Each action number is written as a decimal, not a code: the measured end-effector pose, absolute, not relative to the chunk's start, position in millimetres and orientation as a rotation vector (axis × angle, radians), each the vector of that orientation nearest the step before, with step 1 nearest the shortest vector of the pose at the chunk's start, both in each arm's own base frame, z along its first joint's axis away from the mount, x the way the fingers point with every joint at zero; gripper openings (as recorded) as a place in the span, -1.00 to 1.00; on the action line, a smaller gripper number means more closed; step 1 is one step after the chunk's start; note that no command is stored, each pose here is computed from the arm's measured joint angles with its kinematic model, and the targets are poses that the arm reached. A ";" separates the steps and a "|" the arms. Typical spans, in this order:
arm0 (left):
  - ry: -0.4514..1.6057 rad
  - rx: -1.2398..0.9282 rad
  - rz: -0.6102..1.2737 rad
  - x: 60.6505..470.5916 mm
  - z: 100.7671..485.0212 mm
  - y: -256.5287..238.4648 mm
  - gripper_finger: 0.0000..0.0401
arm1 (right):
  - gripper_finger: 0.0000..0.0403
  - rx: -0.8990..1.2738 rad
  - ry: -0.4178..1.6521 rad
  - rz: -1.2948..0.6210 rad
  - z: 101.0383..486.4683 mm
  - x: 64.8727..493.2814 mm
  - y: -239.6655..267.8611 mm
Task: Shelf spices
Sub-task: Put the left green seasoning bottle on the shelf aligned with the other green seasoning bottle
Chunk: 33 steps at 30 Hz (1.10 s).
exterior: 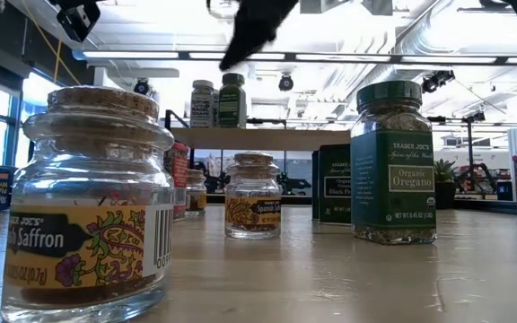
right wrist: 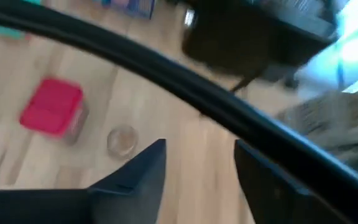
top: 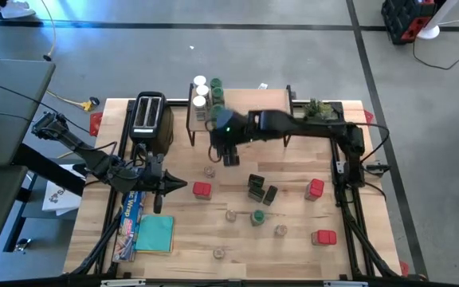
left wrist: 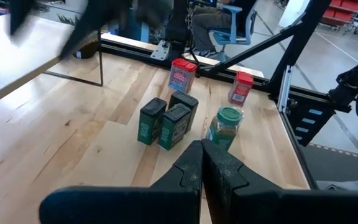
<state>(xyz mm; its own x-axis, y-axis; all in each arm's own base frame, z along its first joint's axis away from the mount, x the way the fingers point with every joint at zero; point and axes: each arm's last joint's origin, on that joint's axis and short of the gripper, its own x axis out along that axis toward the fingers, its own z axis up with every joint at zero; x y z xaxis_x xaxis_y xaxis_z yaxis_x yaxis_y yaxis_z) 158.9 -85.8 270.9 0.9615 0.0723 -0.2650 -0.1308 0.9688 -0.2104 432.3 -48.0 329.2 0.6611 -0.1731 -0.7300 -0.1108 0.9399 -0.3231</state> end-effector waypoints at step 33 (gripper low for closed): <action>0.251 -0.233 0.126 158.6 271.0 -85.6 -1.00 | -0.95 -0.154 0.867 -0.503 285.0 428.2 -95.4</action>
